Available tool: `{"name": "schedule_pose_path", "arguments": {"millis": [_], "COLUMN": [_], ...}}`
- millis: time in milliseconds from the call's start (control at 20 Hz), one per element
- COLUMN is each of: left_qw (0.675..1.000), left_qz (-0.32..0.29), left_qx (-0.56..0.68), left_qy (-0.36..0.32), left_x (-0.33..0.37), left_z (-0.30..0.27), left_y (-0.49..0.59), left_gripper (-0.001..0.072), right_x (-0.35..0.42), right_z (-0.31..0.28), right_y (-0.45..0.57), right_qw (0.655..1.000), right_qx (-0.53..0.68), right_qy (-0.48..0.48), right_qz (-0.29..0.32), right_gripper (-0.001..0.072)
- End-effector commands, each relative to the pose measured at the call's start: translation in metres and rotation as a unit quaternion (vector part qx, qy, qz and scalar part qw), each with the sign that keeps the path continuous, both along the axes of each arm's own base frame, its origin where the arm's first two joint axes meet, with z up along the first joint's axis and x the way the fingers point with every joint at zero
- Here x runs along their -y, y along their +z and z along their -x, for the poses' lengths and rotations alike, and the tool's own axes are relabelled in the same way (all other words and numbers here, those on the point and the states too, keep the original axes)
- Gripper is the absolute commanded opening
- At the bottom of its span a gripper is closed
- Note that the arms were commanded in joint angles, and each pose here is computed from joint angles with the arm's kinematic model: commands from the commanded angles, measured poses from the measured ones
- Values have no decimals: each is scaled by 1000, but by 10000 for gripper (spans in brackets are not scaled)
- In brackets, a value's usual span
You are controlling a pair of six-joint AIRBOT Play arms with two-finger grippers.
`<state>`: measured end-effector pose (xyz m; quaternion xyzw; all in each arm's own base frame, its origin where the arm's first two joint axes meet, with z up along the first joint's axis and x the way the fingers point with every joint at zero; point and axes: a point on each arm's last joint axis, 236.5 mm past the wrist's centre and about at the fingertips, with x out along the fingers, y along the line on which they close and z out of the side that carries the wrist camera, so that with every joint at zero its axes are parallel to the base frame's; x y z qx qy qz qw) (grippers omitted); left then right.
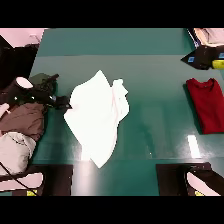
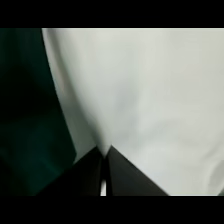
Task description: Fold the shirts.
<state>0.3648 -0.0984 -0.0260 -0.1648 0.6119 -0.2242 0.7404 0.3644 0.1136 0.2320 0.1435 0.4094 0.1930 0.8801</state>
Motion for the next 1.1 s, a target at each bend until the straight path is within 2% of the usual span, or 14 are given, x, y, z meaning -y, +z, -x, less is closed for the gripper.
{"name": "schedule_pose_path", "arguments": {"millis": [0,100,150,350,600,750,800,850,900,950,1000,1050], "left_qw": [998,993,990,985,987,987,987,987,987,987,988,989], "left_qz": [2,-7,-13,-18,-17,-16,-16,-16,-17,-16,-13,-10], "left_qx": [57,114,140,171,157,157,157,157,158,158,152,149], "left_qy": [-14,-14,-13,-19,-23,-23,-23,-22,-22,-19,-7,2], "left_x": [-12,-21,-23,-21,-20,-20,-20,-20,-20,-20,-21,-21], "left_z": [-12,-16,-17,-8,-4,-4,-4,-4,-4,-5,-5,-6], "left_y": [69,118,138,166,162,162,162,162,162,162,162,162], "left_gripper": [21,21,21,21,21,21,21,21,21,21,21,21], "right_x": [-29,-59,-73,-113,-152,-159,-160,-163,-167,-170,-172,-168], "right_z": [-5,-20,-27,-74,-90,-86,-86,-87,-88,-89,-87,-86], "right_y": [-49,-92,-115,-215,-283,-311,-314,-314,-311,-305,-297,-287], "right_qw": [996,989,986,981,967,961,960,961,964,965,965,966], "right_qx": [-77,-114,-133,-169,-226,-250,-253,-247,-233,-217,-210,-202], "right_qy": [49,87,98,90,87,88,87,89,105,126,142,151], "right_qz": [9,19,22,25,-79,-83,-85,-84,-78,-70,-64,-53], "right_gripper": [51,477,511,511,510,509,507,450,299,101,17,15]}}
